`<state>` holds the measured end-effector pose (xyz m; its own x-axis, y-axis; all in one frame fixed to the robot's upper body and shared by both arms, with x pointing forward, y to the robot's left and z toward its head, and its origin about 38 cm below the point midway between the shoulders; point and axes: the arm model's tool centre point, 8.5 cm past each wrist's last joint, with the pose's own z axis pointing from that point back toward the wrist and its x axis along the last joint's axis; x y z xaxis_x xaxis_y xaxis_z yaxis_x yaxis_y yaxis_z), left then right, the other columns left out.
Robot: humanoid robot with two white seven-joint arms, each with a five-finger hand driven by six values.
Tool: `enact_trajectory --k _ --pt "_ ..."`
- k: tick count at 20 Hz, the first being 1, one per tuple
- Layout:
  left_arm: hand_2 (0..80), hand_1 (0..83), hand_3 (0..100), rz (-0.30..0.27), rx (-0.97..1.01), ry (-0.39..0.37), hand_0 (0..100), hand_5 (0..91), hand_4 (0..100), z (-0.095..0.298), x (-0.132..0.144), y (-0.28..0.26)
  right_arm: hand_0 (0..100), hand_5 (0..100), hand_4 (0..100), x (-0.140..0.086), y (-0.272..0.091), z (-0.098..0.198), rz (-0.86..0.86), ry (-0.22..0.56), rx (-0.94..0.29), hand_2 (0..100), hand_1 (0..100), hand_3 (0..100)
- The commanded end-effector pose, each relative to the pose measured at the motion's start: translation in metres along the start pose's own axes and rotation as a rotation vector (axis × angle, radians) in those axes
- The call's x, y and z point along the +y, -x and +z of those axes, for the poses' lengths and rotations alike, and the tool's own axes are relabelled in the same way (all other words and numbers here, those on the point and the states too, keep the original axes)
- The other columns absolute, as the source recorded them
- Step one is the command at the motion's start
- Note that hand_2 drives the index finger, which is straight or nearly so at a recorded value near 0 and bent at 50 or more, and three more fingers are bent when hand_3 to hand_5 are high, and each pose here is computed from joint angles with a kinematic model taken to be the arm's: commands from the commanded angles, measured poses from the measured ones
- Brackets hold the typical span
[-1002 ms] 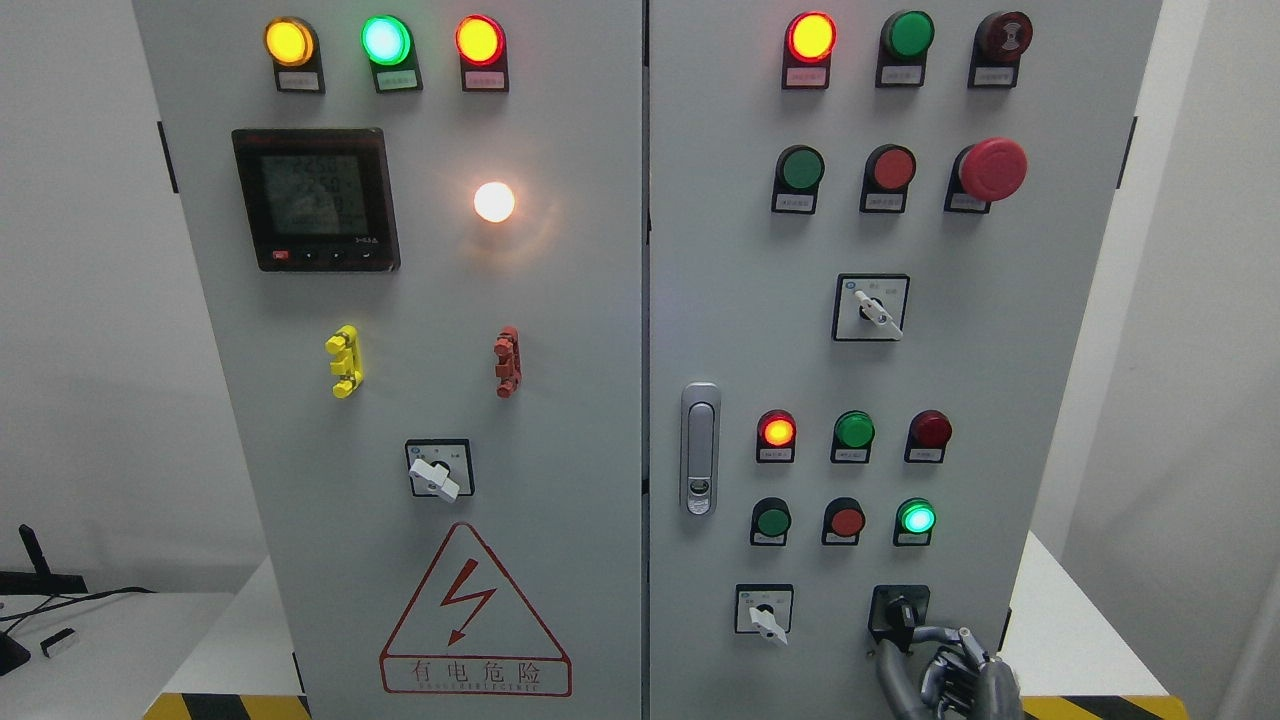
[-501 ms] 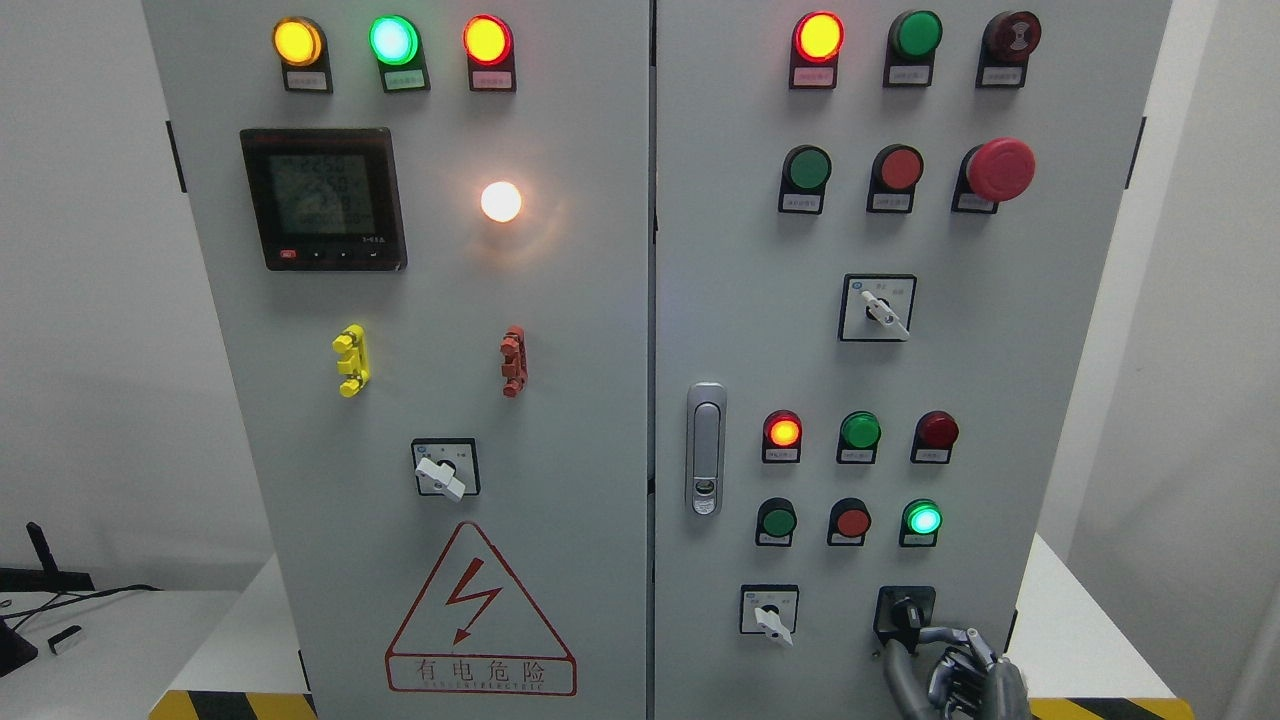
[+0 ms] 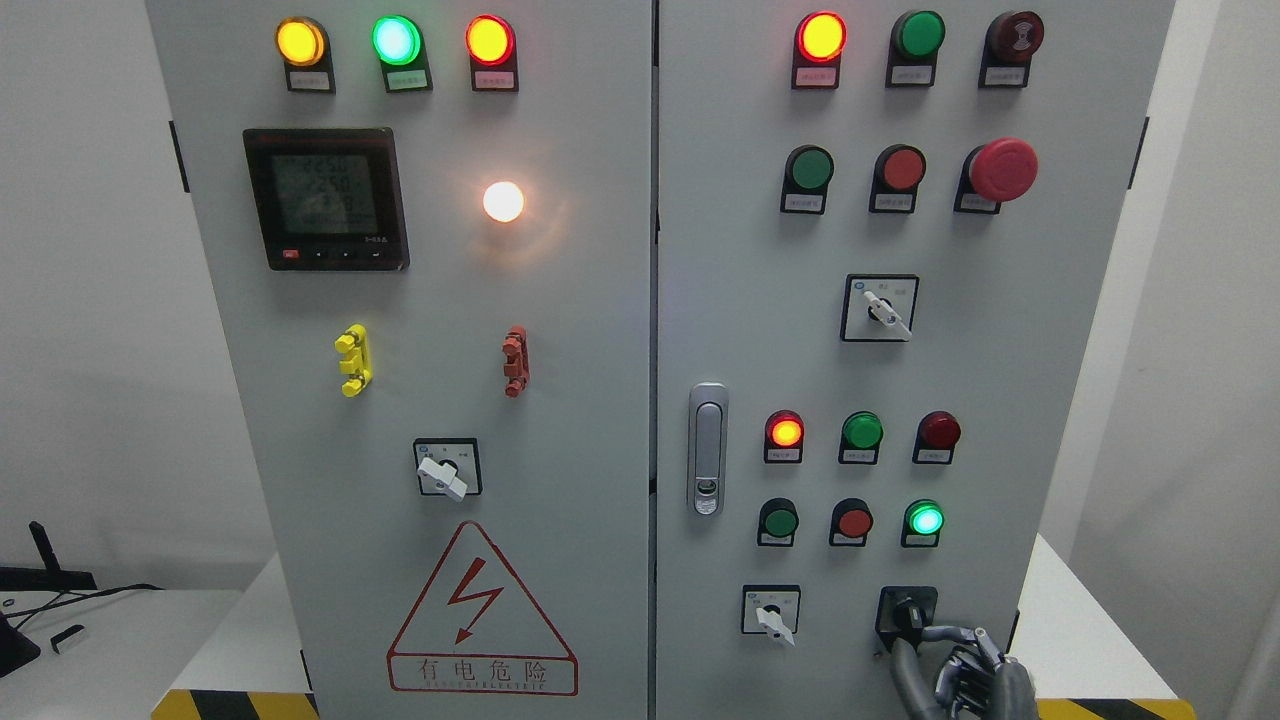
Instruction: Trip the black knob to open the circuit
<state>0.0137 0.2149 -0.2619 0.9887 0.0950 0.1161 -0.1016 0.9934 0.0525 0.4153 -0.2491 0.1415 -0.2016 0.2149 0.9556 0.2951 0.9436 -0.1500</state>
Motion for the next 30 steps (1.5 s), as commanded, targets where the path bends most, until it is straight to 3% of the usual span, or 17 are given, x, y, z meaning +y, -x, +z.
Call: enact_trajectory --k 1,7,12,15,17,18,19,20,22,23,25,28,30 --pt "0.0 38.9 0 0.005 0.001 -0.001 12 0.0 0 0.000 0.000 0.001 31 100 100 -0.003 0.003 0.004 -0.003 0.004 -0.001 49 73 94" --pt "0.0 38.9 0 0.005 0.000 -0.001 12 0.0 0 0.000 0.000 0.000 25 100 100 -0.008 0.007 0.016 -0.001 0.001 -0.036 50 72 95" --pt "0.0 38.9 0 0.005 0.000 -0.001 12 0.0 0 0.000 0.000 0.000 24 100 100 -0.028 0.012 0.032 0.012 0.005 -0.133 49 71 95" --pt "0.0 38.9 0 0.005 0.000 -0.001 12 0.0 0 0.000 0.000 0.000 24 100 97 -0.039 0.008 0.043 0.022 -0.011 -0.210 47 67 91" --pt "0.0 38.9 0 0.005 0.000 -0.002 12 0.0 0 0.000 0.001 0.000 22 94 92 -0.046 0.007 0.053 0.034 -0.022 -0.220 45 56 91" --pt "0.0 38.9 0 0.005 0.000 -0.002 12 0.0 0 0.000 0.001 0.000 23 90 85 -0.050 0.004 0.056 0.024 -0.024 -0.227 43 44 88" --pt "0.0 38.9 0 0.005 0.000 -0.001 12 0.0 0 0.000 0.000 0.000 25 79 74 -0.052 0.001 0.060 0.003 -0.045 -0.231 40 36 75" --pt "0.0 38.9 0 0.005 0.000 -0.001 12 0.0 0 0.000 0.000 0.000 25 76 71 -0.053 -0.003 0.066 -0.019 -0.080 -0.233 39 35 72" --pt "0.0 38.9 0 0.005 0.000 -0.002 12 0.0 0 0.000 0.001 0.000 26 51 47 -0.054 -0.008 0.077 -0.049 -0.165 -0.237 23 21 46" --pt "0.0 38.9 0 0.005 0.000 -0.001 12 0.0 0 0.000 0.000 0.000 25 48 44 -0.055 -0.009 0.083 -0.054 -0.200 -0.236 21 18 44" --pt "0.0 38.9 0 0.005 0.000 -0.001 12 0.0 0 0.000 0.000 0.000 24 29 24 -0.058 -0.008 0.096 -0.039 -0.261 -0.224 6 2 26" --pt "0.0 38.9 0 0.005 0.000 -0.001 12 0.0 0 0.000 0.000 0.000 15 17 12 -0.064 -0.010 0.111 -0.030 -0.344 -0.209 0 0 16" --pt "0.0 38.9 0 0.005 0.000 -0.001 12 0.0 0 0.000 0.000 0.000 0 7 1 -0.065 -0.010 0.114 -0.067 -0.374 -0.192 0 0 6"
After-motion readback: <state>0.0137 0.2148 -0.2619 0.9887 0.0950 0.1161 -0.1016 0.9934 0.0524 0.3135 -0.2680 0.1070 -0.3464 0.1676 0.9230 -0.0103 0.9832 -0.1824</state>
